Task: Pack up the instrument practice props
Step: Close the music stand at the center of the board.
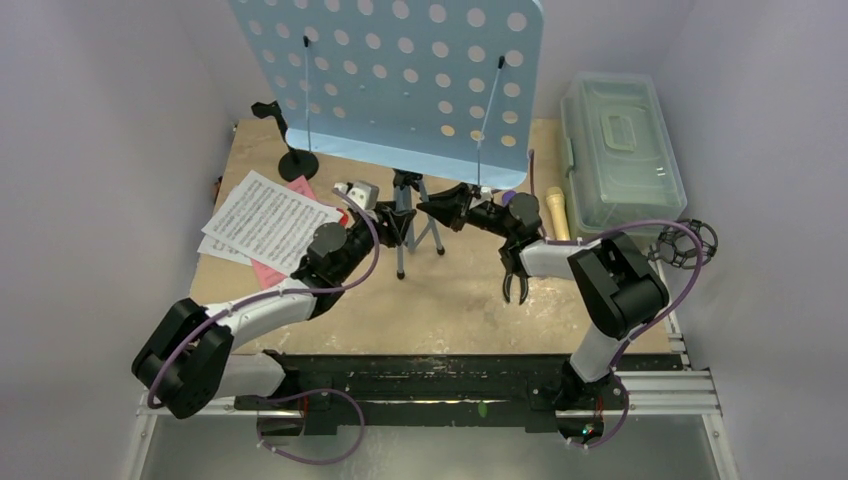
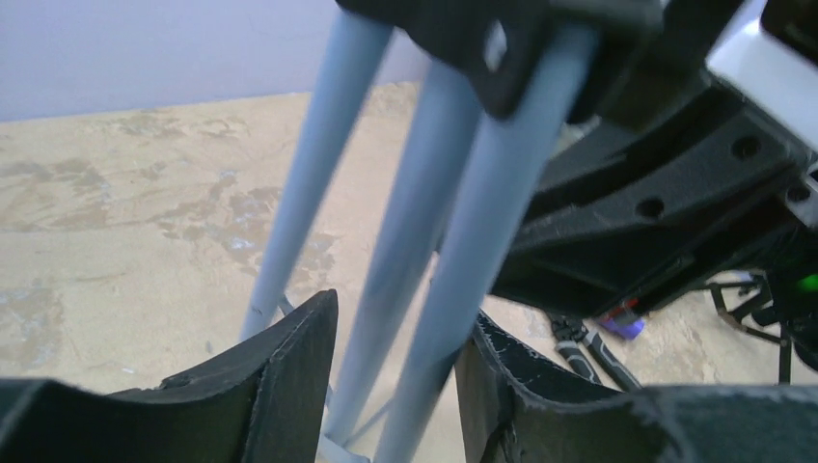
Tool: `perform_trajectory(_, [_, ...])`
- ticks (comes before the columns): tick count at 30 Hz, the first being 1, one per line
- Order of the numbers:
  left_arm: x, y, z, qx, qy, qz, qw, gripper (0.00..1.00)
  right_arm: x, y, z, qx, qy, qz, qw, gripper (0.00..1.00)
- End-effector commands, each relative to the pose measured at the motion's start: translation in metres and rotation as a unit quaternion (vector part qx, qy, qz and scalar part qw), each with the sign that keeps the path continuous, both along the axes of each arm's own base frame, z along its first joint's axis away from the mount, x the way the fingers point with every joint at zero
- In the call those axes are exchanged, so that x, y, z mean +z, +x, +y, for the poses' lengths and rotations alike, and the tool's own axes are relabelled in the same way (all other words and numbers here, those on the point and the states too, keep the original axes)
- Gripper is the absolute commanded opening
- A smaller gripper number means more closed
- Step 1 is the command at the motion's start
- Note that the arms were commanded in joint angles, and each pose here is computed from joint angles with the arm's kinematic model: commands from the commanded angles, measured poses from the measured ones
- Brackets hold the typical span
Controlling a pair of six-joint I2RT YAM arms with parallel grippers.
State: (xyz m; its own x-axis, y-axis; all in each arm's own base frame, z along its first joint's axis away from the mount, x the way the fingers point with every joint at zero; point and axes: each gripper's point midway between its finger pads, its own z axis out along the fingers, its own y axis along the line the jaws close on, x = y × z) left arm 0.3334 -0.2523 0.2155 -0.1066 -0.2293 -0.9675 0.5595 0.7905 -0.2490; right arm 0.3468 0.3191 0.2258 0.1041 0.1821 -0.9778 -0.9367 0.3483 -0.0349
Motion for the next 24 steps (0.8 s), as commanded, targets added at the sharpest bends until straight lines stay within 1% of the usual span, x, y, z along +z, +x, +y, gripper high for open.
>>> perform_trajectory(1, [0.048,-0.003,0.018,0.031,-0.061,-0.056,0.996,0.50,0.041,-0.040,0.012,0.065,0.029,-0.068,0.995,0.00])
perform_trajectory(2, [0.047,-0.005,0.020,0.033,-0.060,-0.056,0.996,0.53,0.040,-0.040,0.012,0.064,0.029,-0.068,0.995,0.00])
perform_trajectory(7, [0.047,-0.020,0.032,0.034,-0.055,-0.058,0.996,0.62,0.040,-0.040,0.011,0.064,0.028,-0.068,0.995,0.00])
perform_trajectory(10, [0.055,-0.033,0.043,0.039,-0.070,-0.069,0.994,0.72,0.041,-0.040,0.011,0.064,0.033,-0.063,0.995,0.00])
perform_trajectory(12, [0.060,-0.040,0.051,0.045,-0.084,-0.074,0.993,0.82,0.043,-0.040,0.011,0.063,0.039,-0.055,0.996,0.00])
perform_trajectory(14, [0.063,-0.046,0.057,0.049,-0.091,-0.076,0.992,0.87,0.044,-0.039,0.011,0.062,0.044,-0.047,0.996,0.00])
perform_trajectory(19, [0.060,-0.058,0.055,0.026,-0.085,-0.073,0.993,0.87,0.042,-0.030,0.011,0.044,0.043,-0.027,0.998,0.00])
perform_trajectory(24, [0.073,-0.071,0.056,0.004,-0.104,-0.108,0.989,0.87,0.036,-0.022,0.011,0.029,0.036,-0.008,0.999,0.00])
